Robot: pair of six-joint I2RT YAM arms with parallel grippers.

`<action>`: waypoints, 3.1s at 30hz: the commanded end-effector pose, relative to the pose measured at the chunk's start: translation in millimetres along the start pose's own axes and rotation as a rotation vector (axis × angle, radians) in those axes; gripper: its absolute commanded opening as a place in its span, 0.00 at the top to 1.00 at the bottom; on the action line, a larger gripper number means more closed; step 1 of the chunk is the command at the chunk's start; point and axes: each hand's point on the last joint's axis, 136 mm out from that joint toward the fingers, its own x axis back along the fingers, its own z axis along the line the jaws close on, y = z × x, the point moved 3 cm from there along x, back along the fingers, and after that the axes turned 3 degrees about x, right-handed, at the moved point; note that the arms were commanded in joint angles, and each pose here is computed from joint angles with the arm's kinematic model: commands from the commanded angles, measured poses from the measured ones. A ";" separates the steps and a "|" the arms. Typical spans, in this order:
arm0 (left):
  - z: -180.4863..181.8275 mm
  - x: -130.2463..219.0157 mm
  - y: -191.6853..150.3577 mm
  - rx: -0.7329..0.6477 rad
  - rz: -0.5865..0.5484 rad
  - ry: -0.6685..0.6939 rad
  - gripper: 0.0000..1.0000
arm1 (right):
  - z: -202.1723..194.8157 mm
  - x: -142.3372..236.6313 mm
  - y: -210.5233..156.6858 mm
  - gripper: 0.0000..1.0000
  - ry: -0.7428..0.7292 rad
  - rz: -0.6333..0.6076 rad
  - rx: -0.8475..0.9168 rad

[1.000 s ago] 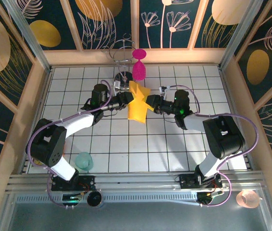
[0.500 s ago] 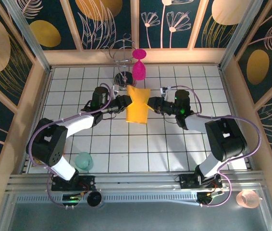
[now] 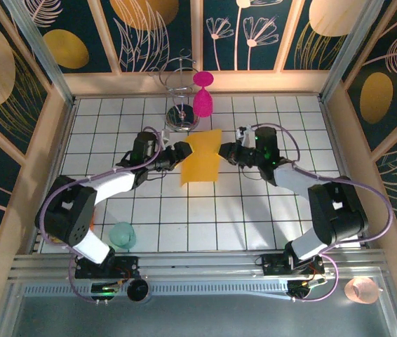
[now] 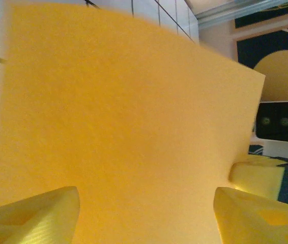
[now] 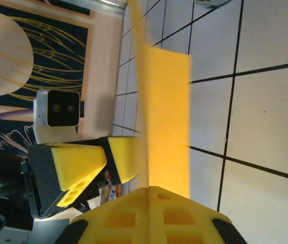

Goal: Fold a paper plane with a square sheet of paper (pick it up from the middle)
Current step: First fold in half a square sheet of paper at the center of the table.

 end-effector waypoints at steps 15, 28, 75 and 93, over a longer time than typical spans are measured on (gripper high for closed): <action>18.1 48.8 11.5 -0.136 -0.168 0.153 0.01 | 56.0 -22.1 -5.0 1.00 -0.097 0.084 0.047; 40.2 34.4 -12.8 -0.055 -0.052 0.124 0.11 | -16.1 -68.3 -14.4 1.00 -0.037 0.112 -0.154; 107.9 -62.2 -13.7 0.026 0.064 0.485 0.63 | -88.6 -80.6 5.4 0.85 -0.251 0.196 -0.037; 168.0 -59.9 -49.8 0.139 0.096 0.647 0.66 | -85.5 -20.2 25.8 0.79 -0.406 0.005 0.007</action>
